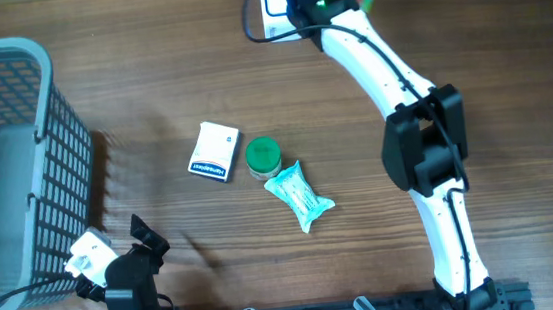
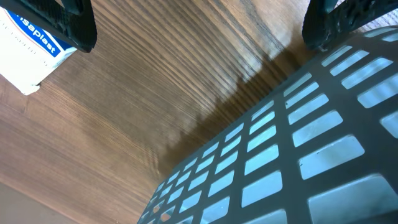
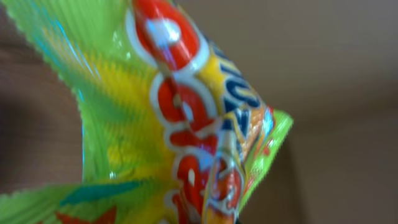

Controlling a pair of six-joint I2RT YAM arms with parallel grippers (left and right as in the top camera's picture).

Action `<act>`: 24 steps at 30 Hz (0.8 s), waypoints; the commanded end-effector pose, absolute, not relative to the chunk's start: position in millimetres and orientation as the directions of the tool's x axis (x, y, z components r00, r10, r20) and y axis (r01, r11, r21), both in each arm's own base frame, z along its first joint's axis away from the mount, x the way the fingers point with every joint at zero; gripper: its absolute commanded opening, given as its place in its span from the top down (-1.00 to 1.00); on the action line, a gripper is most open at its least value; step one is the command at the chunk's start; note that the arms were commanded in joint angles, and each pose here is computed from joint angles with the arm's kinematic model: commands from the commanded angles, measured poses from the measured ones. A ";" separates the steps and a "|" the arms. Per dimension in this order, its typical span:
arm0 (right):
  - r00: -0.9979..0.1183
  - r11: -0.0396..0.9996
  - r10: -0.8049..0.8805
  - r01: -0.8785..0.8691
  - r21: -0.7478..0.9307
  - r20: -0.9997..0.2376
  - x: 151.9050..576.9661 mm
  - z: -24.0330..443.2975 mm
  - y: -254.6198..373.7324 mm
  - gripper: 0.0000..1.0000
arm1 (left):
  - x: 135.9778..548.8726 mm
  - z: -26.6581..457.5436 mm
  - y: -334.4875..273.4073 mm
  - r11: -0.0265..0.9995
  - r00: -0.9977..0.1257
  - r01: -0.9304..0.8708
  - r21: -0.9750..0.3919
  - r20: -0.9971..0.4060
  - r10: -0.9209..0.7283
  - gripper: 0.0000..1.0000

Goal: Scan the item barcode
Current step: 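Carry the candy bag to the right edge and drop it, then reach the right gripper down and grasp the green-capped jar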

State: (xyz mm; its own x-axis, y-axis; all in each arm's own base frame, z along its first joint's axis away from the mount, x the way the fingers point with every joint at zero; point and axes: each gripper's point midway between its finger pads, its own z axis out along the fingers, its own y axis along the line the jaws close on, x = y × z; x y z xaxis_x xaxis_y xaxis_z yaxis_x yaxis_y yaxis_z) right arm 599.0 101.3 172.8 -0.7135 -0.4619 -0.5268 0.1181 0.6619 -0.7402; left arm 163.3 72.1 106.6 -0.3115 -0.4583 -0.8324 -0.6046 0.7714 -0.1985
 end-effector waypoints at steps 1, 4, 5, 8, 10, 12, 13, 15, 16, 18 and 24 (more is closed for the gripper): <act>-0.815 0.570 -0.179 0.371 -0.733 -0.551 558.7 178.6 -5.3 0.91 | 162.9 107.0 72.8 0.767 -0.304 -0.608 -0.204 -0.833 -0.463 -1.00; -0.865 0.701 0.186 0.449 -0.554 -0.466 521.5 121.8 -91.1 0.91 | 162.9 107.0 72.8 0.767 -0.305 -0.608 -0.204 -0.833 -0.462 -1.00; -0.855 0.730 0.273 0.483 -0.484 -0.442 516.3 109.8 -114.0 0.91 | 162.9 107.0 72.8 0.767 -0.305 -0.608 -0.204 -0.833 -0.462 -1.00; -0.771 0.719 0.528 0.629 -0.296 -0.356 485.0 71.7 -206.4 0.91 | 162.9 107.0 72.8 0.767 -0.305 -0.608 -0.204 -0.833 -0.462 -1.00; -0.723 0.652 0.610 0.690 -0.313 -0.325 453.3 57.4 -253.6 0.91 | 162.9 107.0 72.8 0.767 -0.305 -0.608 -0.204 -0.833 -0.462 -1.00; -0.661 0.582 0.681 0.749 -0.316 -0.314 423.2 54.5 -296.3 0.91 | 162.9 107.0 72.8 0.767 -0.305 -0.608 -0.204 -0.833 -0.462 -1.00; -0.652 0.573 0.689 0.757 -0.314 -0.317 412.4 62.9 -312.3 0.70 | 162.9 107.0 72.8 0.767 -0.305 -0.608 -0.204 -0.833 -0.462 -1.00; -0.620 0.572 0.707 0.784 -0.241 -0.341 411.1 83.9 -318.1 -1.00 | 162.9 107.0 72.8 0.767 -0.305 -0.608 -0.204 -0.833 -0.462 -1.00; -0.607 0.599 0.712 0.787 -0.145 -0.352 420.4 98.7 -307.9 -0.99 | 162.9 107.0 72.8 0.767 -0.305 -0.608 -0.204 -0.833 -0.462 -0.99; -0.610 0.653 0.718 0.757 0.023 -0.335 433.9 127.8 -271.9 -1.00 | 162.9 107.0 72.8 0.767 -0.304 -0.608 -0.204 -0.833 -0.463 -1.00; -0.835 0.730 0.510 0.546 0.410 0.204 402.8 175.8 6.1 -0.99 | 162.9 107.0 72.8 0.767 -0.305 -0.608 -0.204 -0.833 -0.462 -1.00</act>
